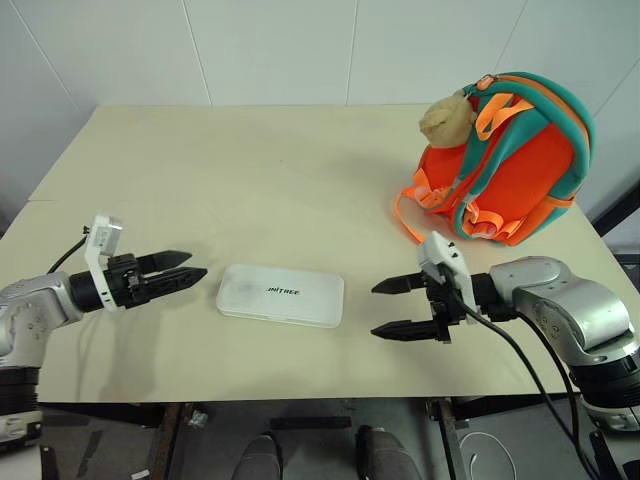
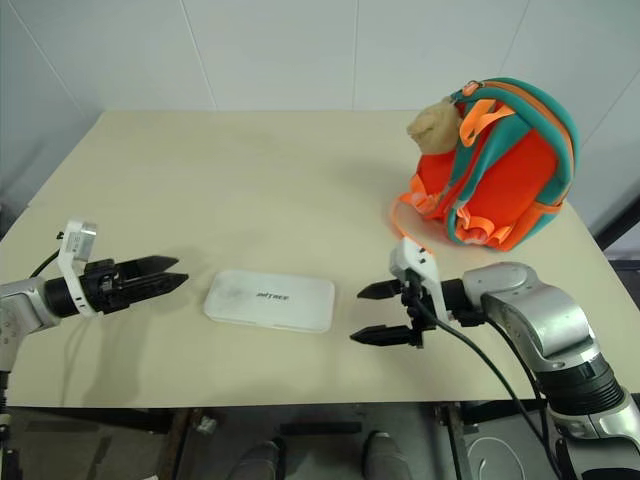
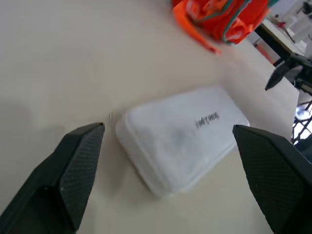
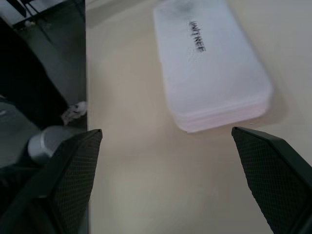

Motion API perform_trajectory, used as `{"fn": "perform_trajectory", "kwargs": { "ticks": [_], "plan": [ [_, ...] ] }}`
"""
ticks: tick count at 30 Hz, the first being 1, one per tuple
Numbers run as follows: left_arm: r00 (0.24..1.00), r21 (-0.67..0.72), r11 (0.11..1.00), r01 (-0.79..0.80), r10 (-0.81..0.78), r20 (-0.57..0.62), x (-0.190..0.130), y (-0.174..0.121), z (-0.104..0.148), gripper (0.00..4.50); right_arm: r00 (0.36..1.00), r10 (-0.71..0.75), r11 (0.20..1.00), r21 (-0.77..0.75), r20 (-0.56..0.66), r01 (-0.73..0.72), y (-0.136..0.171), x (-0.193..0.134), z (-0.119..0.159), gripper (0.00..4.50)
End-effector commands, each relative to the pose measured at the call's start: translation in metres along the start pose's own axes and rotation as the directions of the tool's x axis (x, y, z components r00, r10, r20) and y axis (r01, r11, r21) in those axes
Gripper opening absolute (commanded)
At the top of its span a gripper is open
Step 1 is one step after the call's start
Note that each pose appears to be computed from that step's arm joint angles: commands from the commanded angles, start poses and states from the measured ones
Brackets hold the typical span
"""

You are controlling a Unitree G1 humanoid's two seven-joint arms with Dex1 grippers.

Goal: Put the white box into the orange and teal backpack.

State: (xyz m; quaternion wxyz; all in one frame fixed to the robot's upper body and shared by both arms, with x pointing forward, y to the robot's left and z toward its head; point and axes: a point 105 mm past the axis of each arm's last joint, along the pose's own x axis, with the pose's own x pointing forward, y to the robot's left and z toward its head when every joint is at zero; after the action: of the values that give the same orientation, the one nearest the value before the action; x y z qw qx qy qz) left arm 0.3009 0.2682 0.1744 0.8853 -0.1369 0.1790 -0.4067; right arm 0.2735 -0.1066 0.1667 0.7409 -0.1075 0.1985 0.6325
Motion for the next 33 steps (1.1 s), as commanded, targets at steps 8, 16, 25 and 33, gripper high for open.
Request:
{"fn": "perform_trajectory", "kwargs": {
  "ticks": [8,16,25,33],
  "plan": [
    [0.994,-0.325,0.941,-0.094,0.072,-0.08,0.006,0.028,-0.011,4.5,0.997,-0.061,0.997,0.04,-0.038,0.063,-0.017,0.028,-0.004,4.49],
    [0.993,-0.44,0.897,-0.027,-0.025,-0.112,0.03,0.018,-0.017,4.5,0.991,-0.126,0.99,0.056,-0.041,0.128,-0.036,0.04,-0.008,4.49],
    [0.988,-0.509,0.861,0.006,-0.085,-0.131,0.045,0.013,-0.026,4.5,0.993,-0.117,0.992,0.051,0.009,0.116,-0.033,0.049,0.001,4.49],
    [0.97,-0.564,0.824,0.052,-0.176,-0.167,0.062,-0.001,-0.041,4.5,0.992,-0.12,0.992,0.032,0.047,0.119,-0.036,0.056,0.011,4.49]
  ]
}}
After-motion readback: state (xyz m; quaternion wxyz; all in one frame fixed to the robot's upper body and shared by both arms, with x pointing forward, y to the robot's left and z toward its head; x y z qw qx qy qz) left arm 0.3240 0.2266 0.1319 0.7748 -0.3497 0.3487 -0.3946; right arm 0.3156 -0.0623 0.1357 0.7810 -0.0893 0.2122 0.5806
